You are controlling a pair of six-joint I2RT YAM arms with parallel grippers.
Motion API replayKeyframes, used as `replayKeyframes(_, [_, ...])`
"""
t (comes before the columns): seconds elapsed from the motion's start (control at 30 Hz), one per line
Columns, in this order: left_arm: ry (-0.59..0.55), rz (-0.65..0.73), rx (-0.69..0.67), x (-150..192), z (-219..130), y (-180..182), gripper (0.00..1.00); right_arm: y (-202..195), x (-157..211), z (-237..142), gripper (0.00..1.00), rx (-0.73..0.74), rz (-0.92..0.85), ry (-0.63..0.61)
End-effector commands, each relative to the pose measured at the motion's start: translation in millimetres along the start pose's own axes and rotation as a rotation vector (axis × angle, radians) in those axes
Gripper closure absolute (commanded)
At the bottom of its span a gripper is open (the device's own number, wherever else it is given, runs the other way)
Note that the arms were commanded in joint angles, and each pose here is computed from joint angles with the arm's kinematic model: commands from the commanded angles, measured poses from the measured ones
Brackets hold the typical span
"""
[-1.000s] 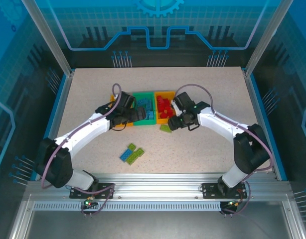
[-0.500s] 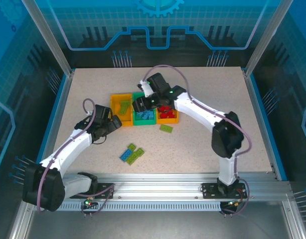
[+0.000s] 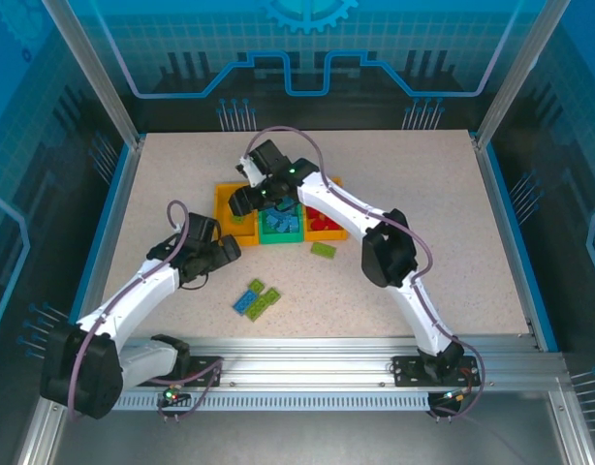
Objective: Sort the legos into containers by color
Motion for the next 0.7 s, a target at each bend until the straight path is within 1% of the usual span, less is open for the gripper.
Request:
replayKeyframes(0.0, [0.038,0.000,0.025,16,2,1,0.01,-8,19,16,0.29,0.065,0.023,0.091])
replayKeyframes(0.13, [0.034,-0.011,0.014,23,1,5,0.01,-5,19,17,0.19,0.047,0.022,0.090])
replayKeyframes(0.2, [0.025,-0.024,0.014,24,-1,7,0.01,-1,18,13,0.12,0.039,0.011,0.080])
replayKeyframes(0.27, [0.009,-0.043,0.020,24,-4,8,0.01,5,17,6,0.11,0.030,-0.009,0.064])
replayKeyframes(0.37, [-0.001,-0.059,0.017,25,-4,11,0.01,13,18,-8,0.10,0.030,-0.034,0.047])
replayKeyframes(0.5, [0.038,-0.070,0.011,31,0,11,0.01,18,34,-32,0.11,0.038,-0.065,0.041])
replayKeyframes(0.67, [0.097,-0.085,-0.001,43,4,14,0.01,1,71,-59,0.19,0.113,-0.073,0.050])
Point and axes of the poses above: each hand's point on the last joint's axis, 136 mm out from that joint toward the fingers, its own z axis out along the fingers, its own y axis along the line the jaws close on, x = y × z, the point moved 4 cm from there along -z, back along the fingers, and after that the axes turned 10 degrees about z, right-handed, at the moved point
